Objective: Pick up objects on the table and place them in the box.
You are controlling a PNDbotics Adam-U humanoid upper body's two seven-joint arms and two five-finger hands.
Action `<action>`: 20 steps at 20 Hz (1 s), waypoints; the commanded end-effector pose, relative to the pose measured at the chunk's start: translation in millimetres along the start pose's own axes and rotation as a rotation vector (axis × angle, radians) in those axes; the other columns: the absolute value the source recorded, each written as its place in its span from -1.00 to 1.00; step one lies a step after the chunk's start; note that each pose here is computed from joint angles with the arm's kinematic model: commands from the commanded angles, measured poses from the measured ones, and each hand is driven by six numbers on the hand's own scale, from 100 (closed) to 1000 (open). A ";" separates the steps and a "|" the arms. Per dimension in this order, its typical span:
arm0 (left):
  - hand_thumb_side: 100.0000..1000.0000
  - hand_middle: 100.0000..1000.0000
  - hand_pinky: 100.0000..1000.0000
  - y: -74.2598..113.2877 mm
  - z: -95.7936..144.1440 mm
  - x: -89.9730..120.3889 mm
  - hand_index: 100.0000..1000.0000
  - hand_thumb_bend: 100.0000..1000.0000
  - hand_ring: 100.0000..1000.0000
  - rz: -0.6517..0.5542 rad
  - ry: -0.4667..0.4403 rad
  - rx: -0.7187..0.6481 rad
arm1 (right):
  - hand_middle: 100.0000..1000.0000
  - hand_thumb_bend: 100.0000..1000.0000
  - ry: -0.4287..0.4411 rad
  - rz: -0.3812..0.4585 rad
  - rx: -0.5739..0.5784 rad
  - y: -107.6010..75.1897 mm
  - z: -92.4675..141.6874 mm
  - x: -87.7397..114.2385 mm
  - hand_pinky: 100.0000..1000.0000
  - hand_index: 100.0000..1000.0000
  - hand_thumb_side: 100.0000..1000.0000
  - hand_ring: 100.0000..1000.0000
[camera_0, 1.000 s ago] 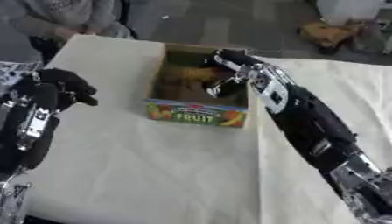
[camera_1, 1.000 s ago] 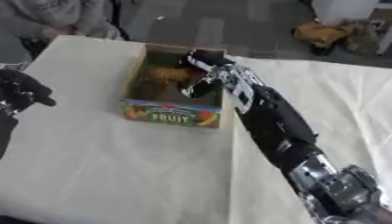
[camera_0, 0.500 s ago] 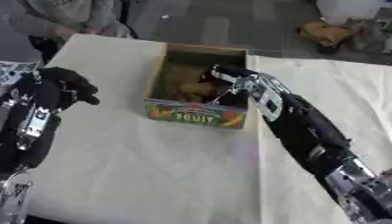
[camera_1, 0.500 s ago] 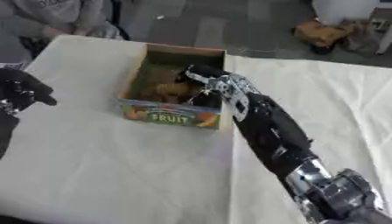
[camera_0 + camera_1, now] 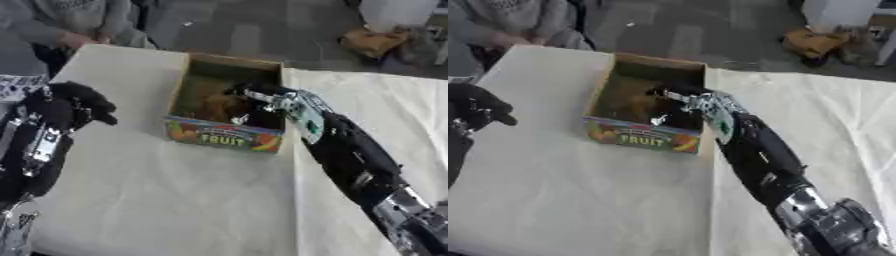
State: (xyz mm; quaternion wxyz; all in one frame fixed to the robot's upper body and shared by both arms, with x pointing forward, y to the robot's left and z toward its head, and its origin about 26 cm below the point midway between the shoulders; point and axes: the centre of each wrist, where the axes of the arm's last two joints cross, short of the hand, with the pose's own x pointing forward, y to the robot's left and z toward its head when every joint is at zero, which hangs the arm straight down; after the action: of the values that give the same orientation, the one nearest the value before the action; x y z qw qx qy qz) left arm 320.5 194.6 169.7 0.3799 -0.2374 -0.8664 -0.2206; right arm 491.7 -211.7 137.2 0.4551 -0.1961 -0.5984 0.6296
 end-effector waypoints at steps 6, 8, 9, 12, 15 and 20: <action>-0.18 0.11 0.15 -0.1 -5.8 6.2 0.37 -1.00 0.25 -0.011 -0.027 -0.022 | 0.96 -1.00 -0.012 0.007 -0.121 -36.1 9.1 6.7 0.79 1.00 0.46 1.00; -0.19 0.11 0.15 -0.1 -5.8 6.2 0.37 -1.00 0.25 -0.010 -0.027 -0.022 | 0.96 -1.00 -0.012 0.005 -0.128 -37.8 9.6 7.3 0.80 1.00 0.42 1.00; -0.19 0.11 0.15 0.0 -5.9 6.4 0.37 -1.00 0.25 -0.010 -0.028 -0.022 | 0.96 -1.00 -0.013 0.001 -0.149 -42.2 11.3 7.3 0.80 1.00 0.42 1.00; -0.19 0.11 0.15 0.1 -6.0 6.8 0.37 -1.00 0.25 -0.010 -0.029 -0.022 | 0.96 -1.00 -0.014 -0.011 -0.176 -46.5 13.5 7.9 0.80 1.00 0.42 1.00; -0.19 0.11 0.15 0.1 -6.0 6.9 0.37 -1.00 0.25 -0.010 -0.029 -0.022 | 0.96 -1.00 -0.014 -0.014 -0.180 -47.2 13.8 8.4 0.80 1.00 0.42 1.00; -0.19 0.11 0.15 0.1 -6.0 6.9 0.37 -1.00 0.25 -0.009 -0.029 -0.022 | 0.96 -1.00 -0.014 -0.015 -0.180 -47.4 13.8 8.7 0.80 1.00 0.42 1.00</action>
State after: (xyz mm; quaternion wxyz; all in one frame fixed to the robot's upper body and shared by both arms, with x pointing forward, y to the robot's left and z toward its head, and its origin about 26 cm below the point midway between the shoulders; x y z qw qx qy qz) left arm 320.8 194.2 170.7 0.3776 -0.2391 -0.8664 -0.2226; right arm 490.5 -214.7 164.8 0.4520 -0.2117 -0.6448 0.5789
